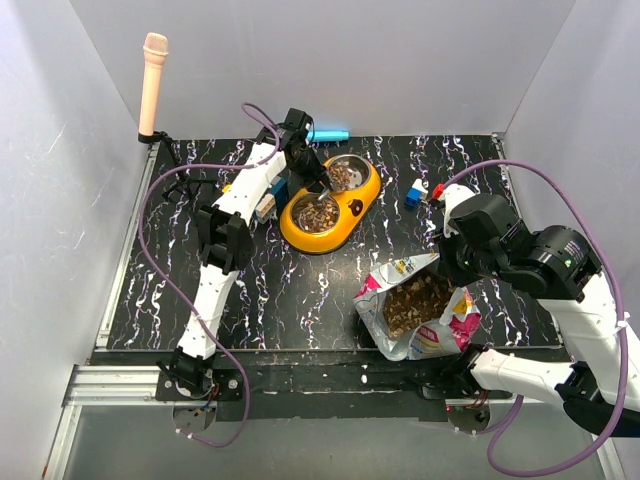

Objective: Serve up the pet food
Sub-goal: Pour the pet food into the pet food bowl.

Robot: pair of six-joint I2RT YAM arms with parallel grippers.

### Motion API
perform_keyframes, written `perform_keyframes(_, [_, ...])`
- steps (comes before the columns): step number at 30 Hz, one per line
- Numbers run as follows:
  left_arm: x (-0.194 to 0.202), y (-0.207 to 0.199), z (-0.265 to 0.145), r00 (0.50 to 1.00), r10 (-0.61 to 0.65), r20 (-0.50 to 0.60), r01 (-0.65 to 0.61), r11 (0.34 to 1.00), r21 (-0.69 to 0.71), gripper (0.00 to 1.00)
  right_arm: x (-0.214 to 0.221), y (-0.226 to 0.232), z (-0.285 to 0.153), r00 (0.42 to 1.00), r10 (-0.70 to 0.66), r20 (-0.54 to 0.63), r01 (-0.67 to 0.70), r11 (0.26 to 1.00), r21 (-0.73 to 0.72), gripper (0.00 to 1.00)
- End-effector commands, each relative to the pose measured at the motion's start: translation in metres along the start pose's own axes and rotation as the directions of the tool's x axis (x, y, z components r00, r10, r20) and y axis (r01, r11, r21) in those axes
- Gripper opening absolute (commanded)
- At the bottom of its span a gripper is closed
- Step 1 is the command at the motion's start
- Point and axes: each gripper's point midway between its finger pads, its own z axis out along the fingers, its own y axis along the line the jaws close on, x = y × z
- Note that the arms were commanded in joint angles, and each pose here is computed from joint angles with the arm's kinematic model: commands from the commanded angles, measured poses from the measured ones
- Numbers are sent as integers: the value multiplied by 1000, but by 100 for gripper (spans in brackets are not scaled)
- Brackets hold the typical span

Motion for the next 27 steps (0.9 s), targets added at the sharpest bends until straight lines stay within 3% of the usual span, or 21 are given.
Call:
perform_keyframes(1, [-5, -19, -5, 993, 93, 78, -95, 995, 21, 0, -70, 13, -26, 943, 95, 318, -67, 993, -97, 1])
perform_keyframes(21, [-14, -4, 4, 937, 295, 188, -268, 951, -157, 0, -75, 16, -26, 949, 82, 304, -54, 993, -101, 1])
perform_keyframes(27, [-19, -11, 4, 891, 387, 236, -348, 918, -191, 0, -73, 16, -26, 951, 89, 296, -61, 993, -100, 1])
